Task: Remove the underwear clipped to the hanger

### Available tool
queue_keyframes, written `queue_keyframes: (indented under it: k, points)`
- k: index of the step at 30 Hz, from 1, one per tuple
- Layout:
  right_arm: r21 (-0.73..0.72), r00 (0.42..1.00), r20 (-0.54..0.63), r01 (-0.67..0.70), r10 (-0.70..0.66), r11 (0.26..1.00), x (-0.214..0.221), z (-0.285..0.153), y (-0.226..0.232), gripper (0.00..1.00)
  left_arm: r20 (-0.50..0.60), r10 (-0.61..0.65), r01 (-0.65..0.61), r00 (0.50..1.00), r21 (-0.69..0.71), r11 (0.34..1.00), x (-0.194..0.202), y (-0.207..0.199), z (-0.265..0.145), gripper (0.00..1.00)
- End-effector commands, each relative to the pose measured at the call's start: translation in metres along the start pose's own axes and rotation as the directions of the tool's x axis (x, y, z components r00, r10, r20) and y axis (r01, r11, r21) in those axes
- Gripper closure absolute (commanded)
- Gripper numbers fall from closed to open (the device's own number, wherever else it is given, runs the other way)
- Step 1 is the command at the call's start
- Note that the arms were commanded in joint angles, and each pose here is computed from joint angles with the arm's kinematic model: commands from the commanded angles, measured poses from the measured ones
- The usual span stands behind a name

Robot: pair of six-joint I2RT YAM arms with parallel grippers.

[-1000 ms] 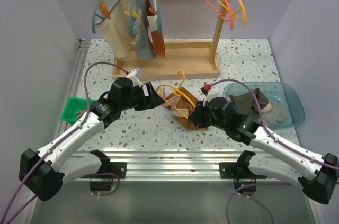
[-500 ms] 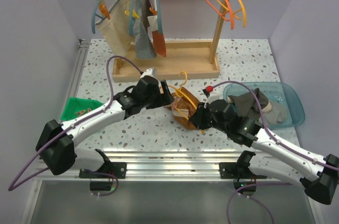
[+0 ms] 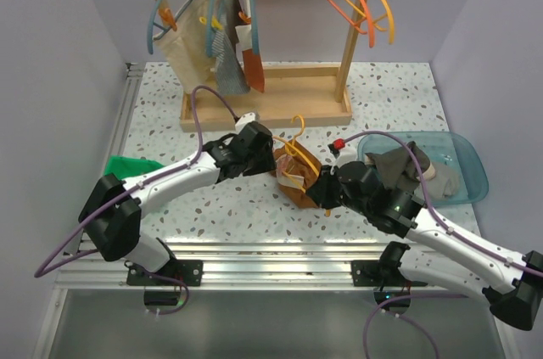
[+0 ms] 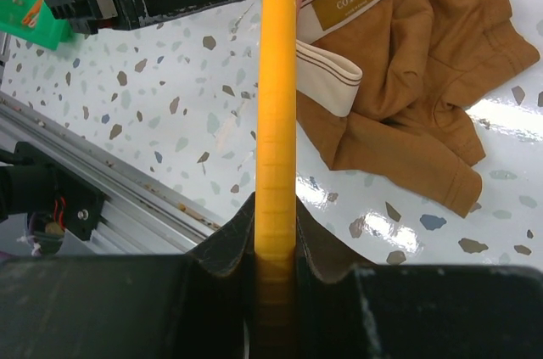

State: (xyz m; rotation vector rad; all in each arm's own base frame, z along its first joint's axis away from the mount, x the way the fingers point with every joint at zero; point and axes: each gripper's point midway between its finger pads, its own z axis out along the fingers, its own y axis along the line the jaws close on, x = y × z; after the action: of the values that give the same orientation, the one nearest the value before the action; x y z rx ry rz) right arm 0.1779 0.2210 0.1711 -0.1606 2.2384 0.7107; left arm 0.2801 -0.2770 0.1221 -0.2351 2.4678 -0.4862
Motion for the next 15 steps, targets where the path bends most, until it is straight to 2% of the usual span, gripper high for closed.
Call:
queue_keyframes:
  k: [1,4,7,10,12,15]
  points:
    - [-0.006,0.998,0.070,-0.006,0.006,1.000,-0.020,-0.003,0.007,1.00,0.026,-0.016,0.017,1.000,-0.031,0.999,0.001,0.011,-0.002,0.47]
    - [-0.005,0.998,0.070,0.002,-0.001,1.000,-0.022,-0.002,0.008,1.00,0.035,-0.020,0.021,0.999,-0.035,0.999,0.000,0.014,-0.005,0.53]
    - [-0.008,0.998,0.062,0.006,-0.005,1.000,-0.020,-0.001,0.009,1.00,0.055,-0.036,0.036,0.998,0.000,0.999,-0.006,0.007,-0.015,0.53]
    - [-0.007,0.998,0.055,0.003,-0.002,1.000,-0.018,0.001,0.008,1.00,0.103,-0.048,0.039,0.994,0.094,0.995,-0.017,-0.010,-0.030,0.47]
    - [-0.010,0.999,0.053,0.003,-0.002,1.000,-0.017,0.003,0.009,1.00,0.088,-0.025,0.018,0.996,0.077,0.997,-0.016,-0.012,-0.027,0.43]
    - [-0.014,0.999,0.049,0.006,-0.005,1.000,-0.018,0.005,0.011,1.00,0.043,0.012,-0.014,0.999,0.051,0.999,-0.006,-0.014,-0.014,0.42]
